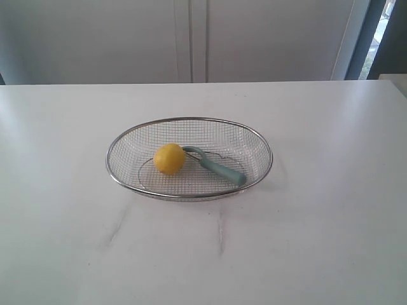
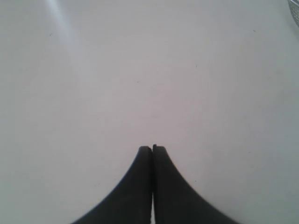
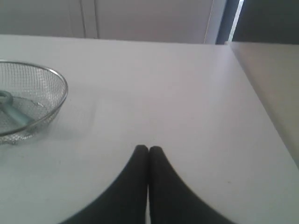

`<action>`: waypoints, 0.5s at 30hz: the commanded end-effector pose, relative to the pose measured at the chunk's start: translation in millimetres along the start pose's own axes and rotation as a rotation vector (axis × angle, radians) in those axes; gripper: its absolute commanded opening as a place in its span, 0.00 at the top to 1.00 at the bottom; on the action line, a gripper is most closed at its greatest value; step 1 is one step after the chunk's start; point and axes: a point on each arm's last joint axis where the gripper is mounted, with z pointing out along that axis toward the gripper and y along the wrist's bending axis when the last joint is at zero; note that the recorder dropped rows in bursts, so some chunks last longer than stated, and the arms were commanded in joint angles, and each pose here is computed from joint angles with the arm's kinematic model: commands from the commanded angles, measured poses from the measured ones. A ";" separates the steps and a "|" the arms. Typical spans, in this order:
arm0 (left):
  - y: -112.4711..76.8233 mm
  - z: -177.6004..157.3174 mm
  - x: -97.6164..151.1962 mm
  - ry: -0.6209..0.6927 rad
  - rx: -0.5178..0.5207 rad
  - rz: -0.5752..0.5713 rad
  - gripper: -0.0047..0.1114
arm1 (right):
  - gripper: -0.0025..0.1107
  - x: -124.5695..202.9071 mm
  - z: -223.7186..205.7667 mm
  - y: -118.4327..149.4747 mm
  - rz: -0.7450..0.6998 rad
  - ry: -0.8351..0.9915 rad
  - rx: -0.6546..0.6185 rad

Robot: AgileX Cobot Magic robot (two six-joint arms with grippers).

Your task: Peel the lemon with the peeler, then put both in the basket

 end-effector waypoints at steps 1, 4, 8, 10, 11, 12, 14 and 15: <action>0.1 0.7 1.5 -0.001 -0.004 -0.002 0.96 | 0.98 2.7 -12.7 -0.8 0.004 -0.113 0.005; 0.1 0.7 1.5 -0.001 -0.004 -0.002 0.96 | 0.98 6.1 -19.5 -1.2 0.007 -0.170 0.009; 0.1 0.7 1.5 -0.001 -0.004 -0.002 0.96 | 0.98 8.1 -18.2 -3.3 0.021 -0.165 0.070; 0.1 0.7 1.5 -0.001 -0.004 -0.002 0.96 | 0.98 8.2 -18.3 -4.3 0.027 -0.165 0.101; 0.1 0.7 1.5 -0.001 -0.004 -0.002 0.96 | 0.98 8.2 -18.4 -4.8 0.030 -0.165 0.115; 0.1 0.7 1.5 -0.001 -0.004 -0.002 0.96 | 0.98 8.2 -18.5 -5.1 0.032 -0.165 0.125; 0.1 0.7 1.5 -0.001 -0.004 -0.002 0.96 | 0.98 8.3 -18.5 -5.3 0.034 -0.165 0.130; 0.1 0.7 1.5 -0.001 -0.004 -0.002 0.96 | 0.98 8.3 -18.5 -5.3 0.034 -0.165 0.130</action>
